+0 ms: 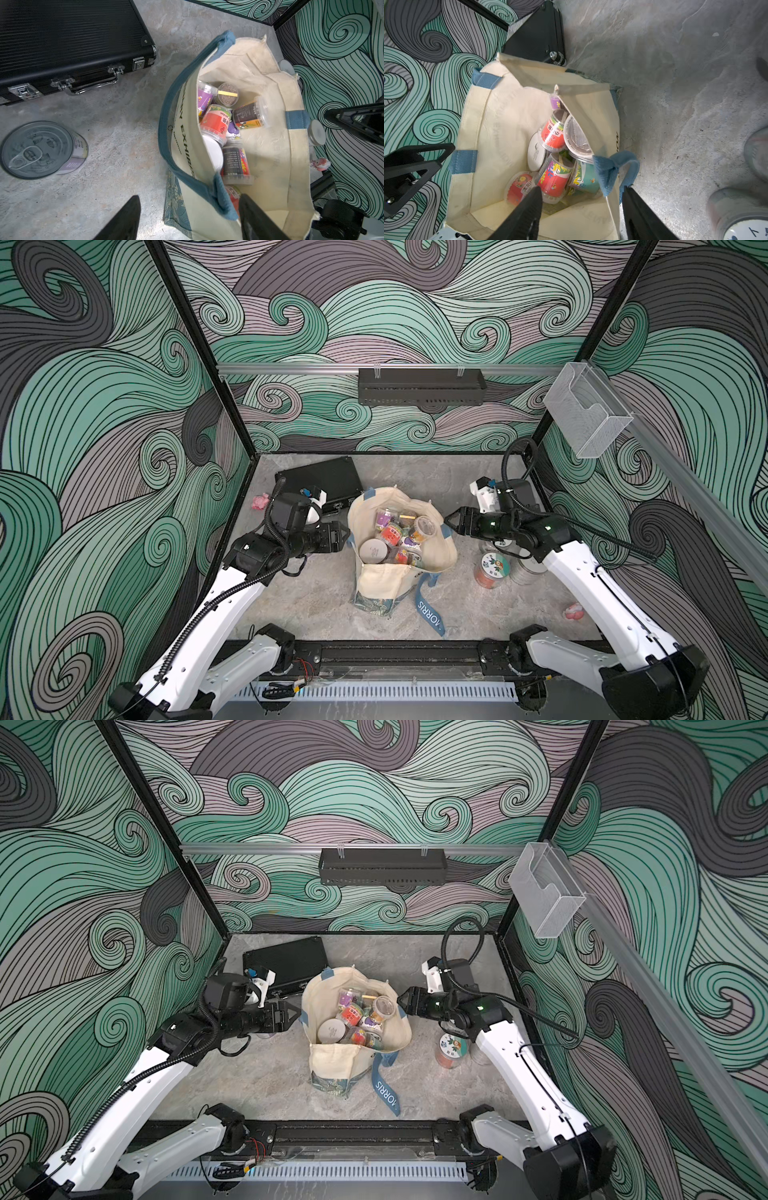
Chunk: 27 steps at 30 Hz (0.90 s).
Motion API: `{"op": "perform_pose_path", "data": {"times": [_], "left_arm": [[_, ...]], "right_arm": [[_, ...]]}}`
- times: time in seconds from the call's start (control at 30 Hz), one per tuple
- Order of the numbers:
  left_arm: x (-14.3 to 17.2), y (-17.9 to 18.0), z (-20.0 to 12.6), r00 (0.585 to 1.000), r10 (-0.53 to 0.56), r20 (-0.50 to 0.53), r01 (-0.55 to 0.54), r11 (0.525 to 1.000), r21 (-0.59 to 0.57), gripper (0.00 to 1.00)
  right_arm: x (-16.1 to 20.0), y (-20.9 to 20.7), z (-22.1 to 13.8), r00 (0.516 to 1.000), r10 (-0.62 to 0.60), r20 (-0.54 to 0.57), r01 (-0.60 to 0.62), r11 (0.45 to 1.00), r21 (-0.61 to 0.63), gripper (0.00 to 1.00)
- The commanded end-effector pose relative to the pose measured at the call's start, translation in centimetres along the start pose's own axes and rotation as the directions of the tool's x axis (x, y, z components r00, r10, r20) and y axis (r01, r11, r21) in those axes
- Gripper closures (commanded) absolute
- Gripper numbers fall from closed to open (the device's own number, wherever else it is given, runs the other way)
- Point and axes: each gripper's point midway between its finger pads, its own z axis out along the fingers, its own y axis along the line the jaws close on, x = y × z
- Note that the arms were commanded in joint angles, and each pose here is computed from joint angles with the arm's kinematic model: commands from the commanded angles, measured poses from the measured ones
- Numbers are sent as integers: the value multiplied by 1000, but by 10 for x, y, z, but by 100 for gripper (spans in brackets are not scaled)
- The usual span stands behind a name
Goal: Take out the seed jars from the canvas bag
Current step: Adjust the canvas bag at the center of the board.
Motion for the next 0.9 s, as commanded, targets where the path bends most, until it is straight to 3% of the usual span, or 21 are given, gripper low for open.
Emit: {"op": "perform_pose_path", "data": {"times": [0.0,0.2,0.4,0.7,0.87], "left_arm": [[5,-11,0,999,-43,-32,44,997,58,28],[-5,-22,6,998,-50,-29,53,993,106,32],[-8,-18,20,998,-34,-55,38,997,74,35],[-31,-19,36,999,30,-44,-28,999,41,98],[-62,-20,41,994,109,-6,-109,994,-13,100]], "right_arm": [[2,1,3,998,-65,-14,66,996,52,39],[21,-11,17,992,-97,-78,108,982,156,41],[28,-18,20,992,-96,-83,111,972,206,56],[45,-12,30,995,-47,-90,63,981,183,88],[52,-1,31,998,-5,-57,13,990,140,100]]}}
